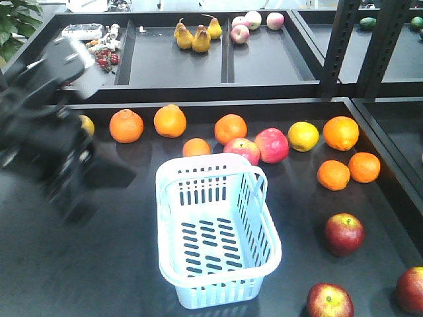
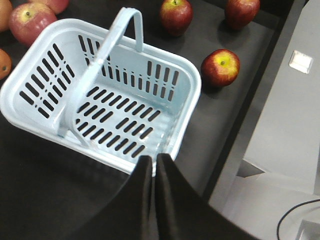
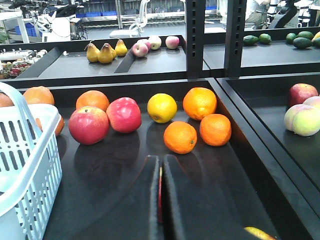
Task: Pick three apples into basket with both arms
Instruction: 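Open the left gripper and lift it away from the basket handle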
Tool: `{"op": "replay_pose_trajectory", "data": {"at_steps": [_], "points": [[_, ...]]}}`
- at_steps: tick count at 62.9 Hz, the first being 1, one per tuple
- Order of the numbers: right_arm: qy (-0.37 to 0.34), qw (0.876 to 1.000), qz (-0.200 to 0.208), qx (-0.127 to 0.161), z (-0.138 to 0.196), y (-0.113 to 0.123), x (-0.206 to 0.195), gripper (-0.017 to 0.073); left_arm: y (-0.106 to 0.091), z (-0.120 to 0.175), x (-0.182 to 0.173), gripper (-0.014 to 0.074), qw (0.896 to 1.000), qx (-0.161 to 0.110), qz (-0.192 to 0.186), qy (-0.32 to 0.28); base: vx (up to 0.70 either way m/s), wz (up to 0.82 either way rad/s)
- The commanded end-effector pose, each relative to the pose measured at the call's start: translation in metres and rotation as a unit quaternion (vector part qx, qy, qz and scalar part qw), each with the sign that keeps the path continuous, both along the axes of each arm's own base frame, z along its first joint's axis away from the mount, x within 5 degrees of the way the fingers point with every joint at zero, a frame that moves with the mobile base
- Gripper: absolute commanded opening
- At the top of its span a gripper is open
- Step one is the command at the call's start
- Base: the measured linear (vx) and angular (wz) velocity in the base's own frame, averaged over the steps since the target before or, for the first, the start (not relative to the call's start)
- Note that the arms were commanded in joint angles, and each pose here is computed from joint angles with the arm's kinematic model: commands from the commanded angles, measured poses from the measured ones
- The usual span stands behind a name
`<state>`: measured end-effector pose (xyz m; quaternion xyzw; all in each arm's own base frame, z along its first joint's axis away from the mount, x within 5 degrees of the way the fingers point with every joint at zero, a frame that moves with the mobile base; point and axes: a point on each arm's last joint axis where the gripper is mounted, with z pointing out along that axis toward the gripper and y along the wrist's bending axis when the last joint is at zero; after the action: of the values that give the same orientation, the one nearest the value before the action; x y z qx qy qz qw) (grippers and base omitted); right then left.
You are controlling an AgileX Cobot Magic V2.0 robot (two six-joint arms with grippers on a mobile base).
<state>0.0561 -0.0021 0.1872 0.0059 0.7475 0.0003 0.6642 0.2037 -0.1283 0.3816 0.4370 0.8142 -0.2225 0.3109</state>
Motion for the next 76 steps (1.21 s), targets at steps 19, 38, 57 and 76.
{"op": "replay_pose_trajectory", "data": {"at_steps": [19, 38, 57, 76], "points": [[-0.037, 0.999, 0.006, -0.005, 0.003, 0.001, 0.000, -0.0004, 0.041, -0.048, -0.103, -0.0008, 0.982, -0.143, 0.093, -0.083, 0.00, 0.00], [-0.079, 0.994, 0.016, 0.074, 0.011, 0.004, 0.000, -0.0004, 0.061, -0.108, -0.143, -0.0008, 0.973, -0.172, 0.134, -0.073, 0.00, 0.00], [-0.172, 0.946, 0.035, 0.273, 0.029, 0.003, -0.003, -0.0004, 0.063, -0.108, -0.142, -0.0008, 0.964, -0.196, 0.155, -0.088, 0.00, 0.00], [-0.095, 0.948, 0.036, 0.300, 0.062, 0.006, -0.006, -0.0004, 0.063, -0.108, -0.142, -0.0008, 0.964, -0.195, 0.155, -0.089, 0.00, 0.00]]}}
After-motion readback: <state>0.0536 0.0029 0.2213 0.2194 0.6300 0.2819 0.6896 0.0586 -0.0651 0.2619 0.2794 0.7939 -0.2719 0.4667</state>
